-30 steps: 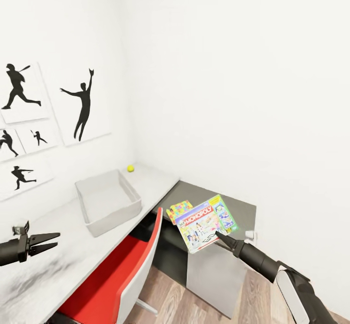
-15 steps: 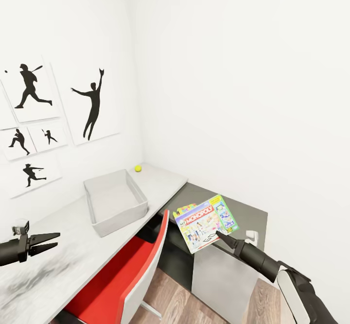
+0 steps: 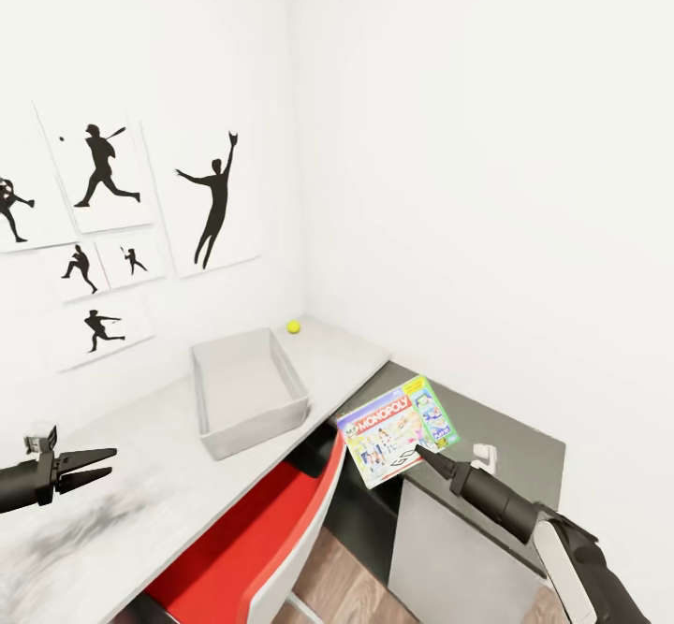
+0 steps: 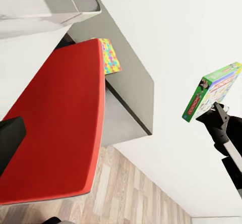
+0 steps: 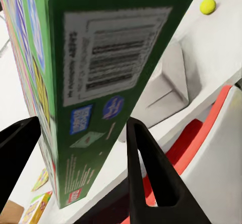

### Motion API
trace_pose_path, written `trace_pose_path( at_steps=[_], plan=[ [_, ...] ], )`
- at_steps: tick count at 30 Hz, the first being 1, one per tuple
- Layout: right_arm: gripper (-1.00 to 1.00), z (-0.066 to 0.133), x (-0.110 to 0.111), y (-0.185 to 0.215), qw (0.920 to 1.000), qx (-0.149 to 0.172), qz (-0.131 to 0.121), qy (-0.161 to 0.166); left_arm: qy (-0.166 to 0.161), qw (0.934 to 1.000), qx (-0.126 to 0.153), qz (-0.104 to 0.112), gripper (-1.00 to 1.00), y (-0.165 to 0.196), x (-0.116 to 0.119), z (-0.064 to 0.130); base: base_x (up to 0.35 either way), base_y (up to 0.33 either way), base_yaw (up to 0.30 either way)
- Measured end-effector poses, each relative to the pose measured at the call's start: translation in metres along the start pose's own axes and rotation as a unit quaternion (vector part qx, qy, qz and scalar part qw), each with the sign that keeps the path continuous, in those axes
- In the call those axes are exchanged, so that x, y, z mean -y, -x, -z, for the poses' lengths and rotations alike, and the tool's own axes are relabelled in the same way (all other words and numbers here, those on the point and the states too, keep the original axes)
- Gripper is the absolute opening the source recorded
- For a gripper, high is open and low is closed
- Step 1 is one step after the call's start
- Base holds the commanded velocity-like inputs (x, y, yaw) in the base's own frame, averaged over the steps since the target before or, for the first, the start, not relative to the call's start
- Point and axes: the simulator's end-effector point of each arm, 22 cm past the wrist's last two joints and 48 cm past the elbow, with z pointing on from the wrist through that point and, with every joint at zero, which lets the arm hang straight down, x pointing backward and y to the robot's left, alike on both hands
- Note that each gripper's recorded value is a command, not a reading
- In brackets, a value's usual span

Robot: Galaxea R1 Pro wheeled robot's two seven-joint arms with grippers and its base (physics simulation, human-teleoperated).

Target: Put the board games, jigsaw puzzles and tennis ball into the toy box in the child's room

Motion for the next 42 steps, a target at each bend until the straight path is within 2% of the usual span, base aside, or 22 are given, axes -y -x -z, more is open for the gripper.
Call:
trace_pose_path(
  at_steps=[12, 31, 42],
  plan=[
    [-1.0, -0.0003, 0.0, -0.0009, 1.0, -0.001, 0.0, 0.0, -0.001, 1.0, 0.0, 0.0, 1.0, -0.0004, 0.0, -0.0008, 0.267, -0.061, 0.293],
    [-1.0, -0.0028, -0.0024, -0.0047, 1.0, -0.007, 0.0, 0.003, -0.001, 1.0, 0.0, 0.0, 1.0, -0.0005, 0.0002, -0.0015, 0.149, -0.001, 0.293],
    [-1.0, -0.0026, -0.0019, -0.0047, 1.0, -0.007, 0.0, 0.003, -0.001, 1.0, -0.001, 0.0, 1.0, -0.0008, 0.0, -0.0017, 0.239, 0.0, 0.266]
  ],
)
